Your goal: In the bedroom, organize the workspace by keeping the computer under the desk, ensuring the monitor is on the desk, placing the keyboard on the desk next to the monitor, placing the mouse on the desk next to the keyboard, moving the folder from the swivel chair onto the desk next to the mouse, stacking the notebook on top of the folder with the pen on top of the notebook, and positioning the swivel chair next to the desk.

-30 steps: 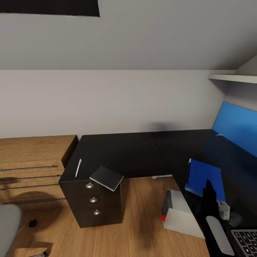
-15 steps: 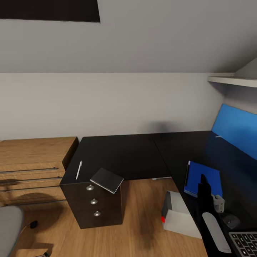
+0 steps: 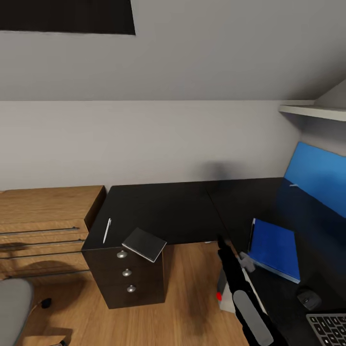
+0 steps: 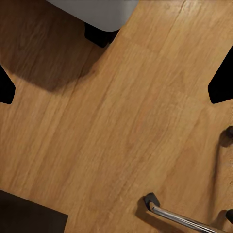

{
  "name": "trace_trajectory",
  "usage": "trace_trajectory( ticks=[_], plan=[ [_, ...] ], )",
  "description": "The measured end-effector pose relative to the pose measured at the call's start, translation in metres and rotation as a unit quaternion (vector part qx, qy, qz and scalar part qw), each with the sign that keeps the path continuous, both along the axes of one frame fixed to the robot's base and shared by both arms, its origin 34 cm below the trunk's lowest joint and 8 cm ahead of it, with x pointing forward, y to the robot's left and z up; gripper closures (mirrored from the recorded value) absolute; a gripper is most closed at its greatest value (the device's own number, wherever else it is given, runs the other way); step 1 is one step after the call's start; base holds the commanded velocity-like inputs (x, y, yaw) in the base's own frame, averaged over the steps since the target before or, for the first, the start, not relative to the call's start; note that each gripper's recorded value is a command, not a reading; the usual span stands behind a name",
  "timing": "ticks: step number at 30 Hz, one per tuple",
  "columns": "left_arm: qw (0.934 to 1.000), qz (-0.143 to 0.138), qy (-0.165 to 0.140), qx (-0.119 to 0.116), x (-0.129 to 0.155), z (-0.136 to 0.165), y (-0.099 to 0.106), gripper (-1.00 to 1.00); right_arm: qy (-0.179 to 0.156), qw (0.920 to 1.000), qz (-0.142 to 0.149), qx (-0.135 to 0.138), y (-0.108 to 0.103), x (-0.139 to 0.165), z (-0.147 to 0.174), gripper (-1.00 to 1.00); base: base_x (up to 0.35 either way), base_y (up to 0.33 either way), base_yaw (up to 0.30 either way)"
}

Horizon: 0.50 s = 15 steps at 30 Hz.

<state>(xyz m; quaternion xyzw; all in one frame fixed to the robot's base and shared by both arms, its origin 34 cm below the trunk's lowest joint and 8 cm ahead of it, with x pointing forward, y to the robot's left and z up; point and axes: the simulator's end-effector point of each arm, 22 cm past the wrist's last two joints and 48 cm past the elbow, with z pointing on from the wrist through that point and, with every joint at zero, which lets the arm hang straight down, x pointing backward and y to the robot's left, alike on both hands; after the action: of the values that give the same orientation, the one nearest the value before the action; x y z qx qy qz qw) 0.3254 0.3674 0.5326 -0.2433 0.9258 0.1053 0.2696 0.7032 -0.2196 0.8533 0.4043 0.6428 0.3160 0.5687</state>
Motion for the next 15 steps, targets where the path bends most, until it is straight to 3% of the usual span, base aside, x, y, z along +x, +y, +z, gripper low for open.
trace_trajectory(
  ticks=[1,3,7,11,15],
  plan=[
    [1.0,0.001,0.0,0.001,0.0,0.0,0.0,-1.0,0.073,0.9939,0.082,-0.008,0.058,-0.02,-0.056,-1.0,0.0,0.0,0.0],
    [1.0,0.001,0.0,0.001,0.0,0.0,0.001,-1.0,0.112,0.9847,0.133,0.004,0.102,-0.035,-0.081,-1.0,0.0,0.0,0.0],
    [1.0,0.001,-0.001,0.002,0.0,0.001,0.002,-1.0,0.133,0.9777,0.162,0.017,0.132,-0.045,-0.091,-1.0,0.0,0.0,0.0],
    [1.0,0.001,-0.002,0.002,0.001,0.001,0.003,-1.0,0.143,0.9748,0.17,0.016,0.138,-0.048,-0.095,-1.0,0.0,0.0,0.0],
    [1.0,0.001,-0.003,0.001,0.002,0.001,0.002,-1.0,0.169,0.9659,0.195,0.019,0.148,-0.057,-0.105,-1.0,0.0,0.0,0.0]
  ],
)
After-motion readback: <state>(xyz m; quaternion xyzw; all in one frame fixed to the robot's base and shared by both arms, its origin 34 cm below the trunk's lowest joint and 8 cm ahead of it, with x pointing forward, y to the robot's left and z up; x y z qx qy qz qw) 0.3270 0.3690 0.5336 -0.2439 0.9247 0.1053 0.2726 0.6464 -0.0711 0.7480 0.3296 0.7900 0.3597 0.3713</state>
